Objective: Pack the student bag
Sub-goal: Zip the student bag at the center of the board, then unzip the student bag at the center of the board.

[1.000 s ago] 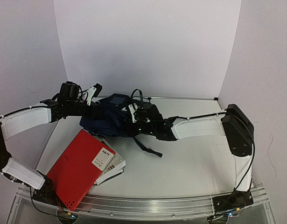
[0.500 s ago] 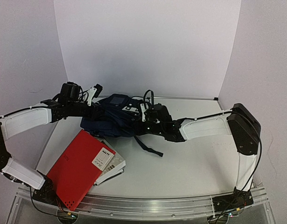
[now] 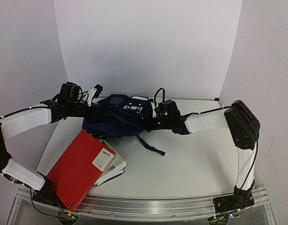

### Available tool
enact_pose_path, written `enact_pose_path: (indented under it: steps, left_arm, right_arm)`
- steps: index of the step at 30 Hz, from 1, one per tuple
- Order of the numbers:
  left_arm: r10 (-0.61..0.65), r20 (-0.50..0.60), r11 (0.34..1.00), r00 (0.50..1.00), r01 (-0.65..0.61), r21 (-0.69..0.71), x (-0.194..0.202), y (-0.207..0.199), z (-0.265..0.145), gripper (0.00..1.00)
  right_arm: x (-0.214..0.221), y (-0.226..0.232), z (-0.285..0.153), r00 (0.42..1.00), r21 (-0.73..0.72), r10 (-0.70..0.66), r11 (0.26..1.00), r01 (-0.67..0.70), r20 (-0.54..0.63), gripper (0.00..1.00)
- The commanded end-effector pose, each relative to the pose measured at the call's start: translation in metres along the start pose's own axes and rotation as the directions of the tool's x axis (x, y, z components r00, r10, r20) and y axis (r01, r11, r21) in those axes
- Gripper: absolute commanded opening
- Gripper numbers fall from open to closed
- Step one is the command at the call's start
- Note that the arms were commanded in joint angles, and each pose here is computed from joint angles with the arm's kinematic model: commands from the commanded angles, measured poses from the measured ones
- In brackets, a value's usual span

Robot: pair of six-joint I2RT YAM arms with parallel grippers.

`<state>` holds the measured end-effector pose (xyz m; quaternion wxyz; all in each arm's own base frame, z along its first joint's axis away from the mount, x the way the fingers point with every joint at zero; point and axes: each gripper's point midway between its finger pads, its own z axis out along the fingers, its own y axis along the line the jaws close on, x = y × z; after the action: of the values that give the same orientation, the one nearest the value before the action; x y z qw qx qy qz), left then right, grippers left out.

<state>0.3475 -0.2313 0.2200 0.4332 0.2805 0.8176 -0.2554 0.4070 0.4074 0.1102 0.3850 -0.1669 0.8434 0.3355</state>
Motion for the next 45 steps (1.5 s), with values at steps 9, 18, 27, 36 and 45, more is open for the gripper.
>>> enact_pose_path:
  steps: [9,18,27,36,45]
  left_arm:
    - [0.033,0.251,0.986,0.967,0.009,-0.165,-0.087,0.027,-0.064,0.00]
    - [-0.027,0.226,0.982,0.974,0.069,-0.178,-0.086,0.033,-0.063,0.00]
    - [-0.107,0.216,0.994,0.971,0.102,0.036,-0.098,0.001,-0.054,0.00]
    - [-0.127,0.188,0.972,0.974,0.084,0.219,-0.127,-0.024,-0.048,0.00]
    - [-0.127,0.222,0.951,0.967,0.055,0.304,-0.148,-0.039,-0.056,0.00]
  right_arm:
    - [0.027,-0.141,-0.015,0.989,0.360,0.122,0.929,-0.083,-0.087,0.00]
    - [0.017,-0.149,-0.035,0.989,0.342,0.116,0.936,-0.078,-0.091,0.00]
    - [-0.007,-0.095,-0.089,0.998,0.171,-0.045,0.984,0.050,-0.034,0.39]
    - [0.012,-0.032,-0.081,0.996,-0.011,-0.084,0.996,0.084,-0.007,0.46]
    - [0.007,-0.020,-0.048,1.000,-0.086,-0.022,0.996,0.023,0.018,0.41]
